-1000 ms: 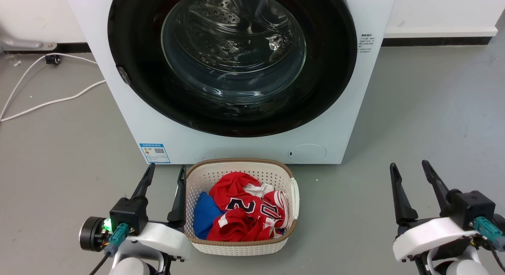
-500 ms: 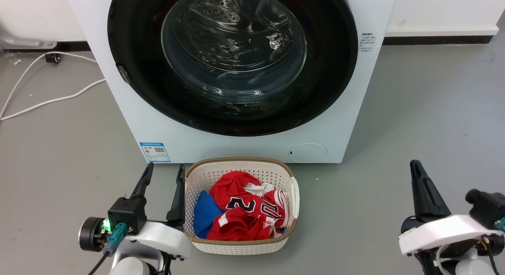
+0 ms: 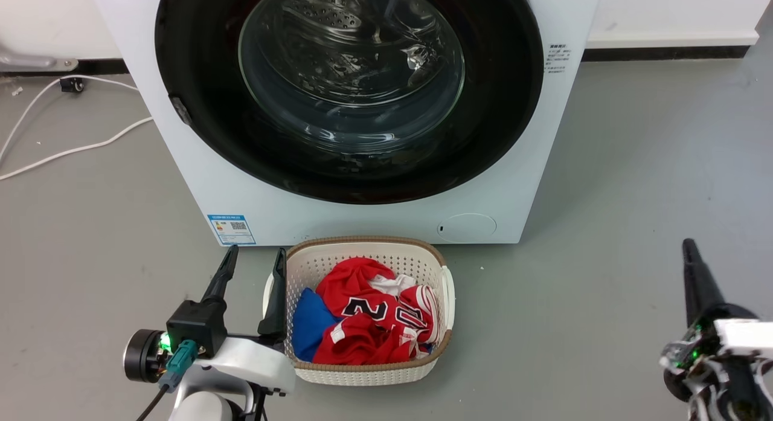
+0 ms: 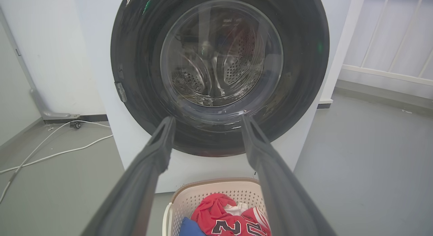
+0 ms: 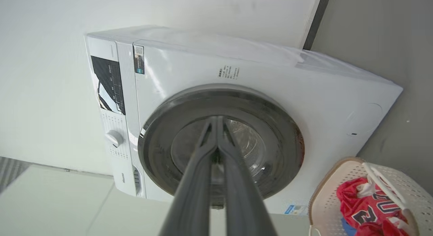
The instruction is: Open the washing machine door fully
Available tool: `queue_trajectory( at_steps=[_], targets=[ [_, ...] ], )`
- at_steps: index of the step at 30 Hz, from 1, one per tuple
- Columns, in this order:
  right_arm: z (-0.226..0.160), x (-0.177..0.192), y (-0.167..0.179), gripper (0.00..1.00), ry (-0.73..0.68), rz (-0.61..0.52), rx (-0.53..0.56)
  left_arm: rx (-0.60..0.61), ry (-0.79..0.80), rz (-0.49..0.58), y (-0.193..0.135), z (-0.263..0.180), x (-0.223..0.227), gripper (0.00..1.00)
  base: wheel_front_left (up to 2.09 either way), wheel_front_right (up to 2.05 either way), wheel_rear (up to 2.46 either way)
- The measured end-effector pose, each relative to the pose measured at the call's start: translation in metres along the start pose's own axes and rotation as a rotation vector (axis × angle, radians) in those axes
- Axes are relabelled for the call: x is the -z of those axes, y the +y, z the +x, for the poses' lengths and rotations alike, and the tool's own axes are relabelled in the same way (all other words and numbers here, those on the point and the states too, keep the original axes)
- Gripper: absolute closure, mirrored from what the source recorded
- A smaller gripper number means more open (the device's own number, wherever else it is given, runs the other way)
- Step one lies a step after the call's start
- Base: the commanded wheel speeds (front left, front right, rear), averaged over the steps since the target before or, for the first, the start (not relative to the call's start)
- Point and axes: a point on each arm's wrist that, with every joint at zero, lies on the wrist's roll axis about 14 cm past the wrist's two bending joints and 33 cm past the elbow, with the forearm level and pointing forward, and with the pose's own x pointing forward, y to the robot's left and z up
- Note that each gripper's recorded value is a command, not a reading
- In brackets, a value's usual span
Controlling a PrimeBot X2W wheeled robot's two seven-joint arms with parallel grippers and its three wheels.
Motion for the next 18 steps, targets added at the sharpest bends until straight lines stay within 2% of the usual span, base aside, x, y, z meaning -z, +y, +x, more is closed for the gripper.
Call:
queue_trajectory(
  at_steps=[4, 7, 11, 18],
  targets=[
    [0.013, -0.014, -0.002, 1.00, -0.013, 0.164, 0.002, 0.001, 0.006, -0.003, -0.001, 0.005, 0.004, 0.00, 0.00, 0.00, 0.00],
    [0.025, -0.031, -0.004, 1.00, -0.024, 0.225, 0.000, 0.000, 0.000, -0.007, -0.001, 0.011, 0.003, 0.00, 0.00, 0.00, 0.00],
    [0.048, -0.048, -0.001, 1.00, 0.004, 0.236, -0.010, 0.003, 0.007, -0.015, -0.002, 0.018, 0.008, 0.00, 0.00, 0.00, 0.00],
    [0.096, -0.058, 0.012, 1.00, 0.141, 0.146, -0.010, 0.018, 0.004, -0.017, -0.005, 0.035, 0.013, 0.00, 0.00, 0.00, 0.00]
  ],
)
